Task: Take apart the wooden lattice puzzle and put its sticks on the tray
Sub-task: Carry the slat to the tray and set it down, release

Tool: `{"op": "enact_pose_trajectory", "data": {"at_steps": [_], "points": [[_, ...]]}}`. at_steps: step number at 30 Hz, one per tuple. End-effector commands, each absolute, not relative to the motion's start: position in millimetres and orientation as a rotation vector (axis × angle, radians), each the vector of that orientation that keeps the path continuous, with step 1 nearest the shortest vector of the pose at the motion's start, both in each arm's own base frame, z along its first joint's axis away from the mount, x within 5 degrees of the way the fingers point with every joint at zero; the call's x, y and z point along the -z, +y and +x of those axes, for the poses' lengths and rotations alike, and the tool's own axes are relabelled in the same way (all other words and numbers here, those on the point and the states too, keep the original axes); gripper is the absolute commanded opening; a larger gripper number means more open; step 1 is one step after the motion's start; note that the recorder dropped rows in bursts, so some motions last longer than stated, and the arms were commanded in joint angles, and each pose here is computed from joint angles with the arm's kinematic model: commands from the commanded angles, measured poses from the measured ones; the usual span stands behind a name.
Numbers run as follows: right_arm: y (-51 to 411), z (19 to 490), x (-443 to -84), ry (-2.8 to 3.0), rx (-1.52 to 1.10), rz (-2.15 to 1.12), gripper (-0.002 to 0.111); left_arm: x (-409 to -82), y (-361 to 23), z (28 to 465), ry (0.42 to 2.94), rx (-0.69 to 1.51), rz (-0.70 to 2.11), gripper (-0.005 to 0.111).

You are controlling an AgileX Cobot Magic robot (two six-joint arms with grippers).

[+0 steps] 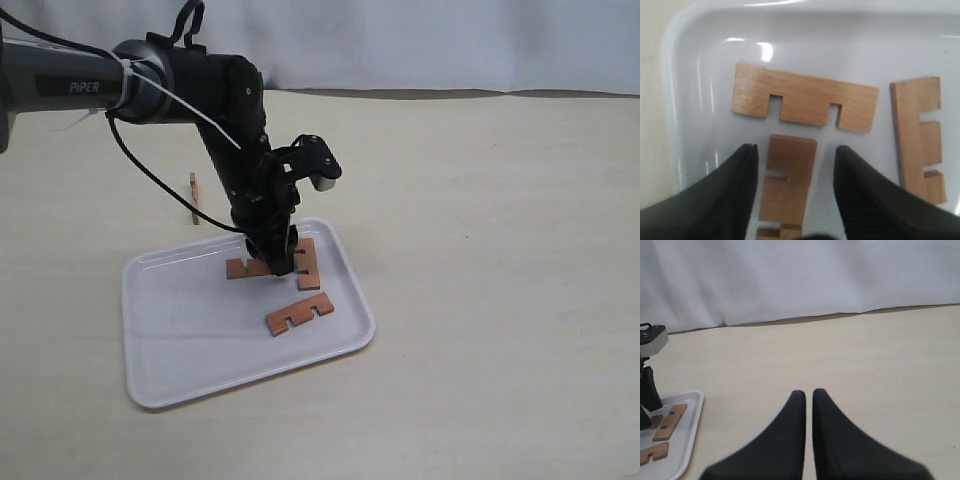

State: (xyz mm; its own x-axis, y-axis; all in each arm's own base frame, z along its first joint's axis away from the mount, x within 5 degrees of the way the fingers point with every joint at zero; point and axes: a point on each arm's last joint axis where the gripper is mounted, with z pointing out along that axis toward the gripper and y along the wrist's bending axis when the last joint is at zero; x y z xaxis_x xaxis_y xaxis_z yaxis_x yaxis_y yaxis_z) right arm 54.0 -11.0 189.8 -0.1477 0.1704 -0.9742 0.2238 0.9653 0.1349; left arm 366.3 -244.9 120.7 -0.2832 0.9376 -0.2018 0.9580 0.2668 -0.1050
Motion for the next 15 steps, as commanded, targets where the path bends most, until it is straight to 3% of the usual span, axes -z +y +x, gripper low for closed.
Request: {"op": "enact_pose_trajectory", "data": {"at_steps": [1,5,8,15], "points": [[-11.0,54.0,-189.6,1.719,0.049,0.296,0.005,-121.5,-247.5,368.3,2.399,0.311,1.785,0.060],[-11.0,54.0,-189.6,1.719,0.049,0.296,0.005,-121.7,-248.2,369.0,2.397,0.312,1.770,0.062],[-11.0,54.0,-189.6,1.719,0.049,0.296,0.005,-122.6,-246.6,365.8,2.532,0.337,1.663,0.062],[-11.0,54.0,-189.6,1.719,0.049,0.296,0.005,-140.3,-241.8,370.9,2.524,0.223,1.750,0.062]]}}
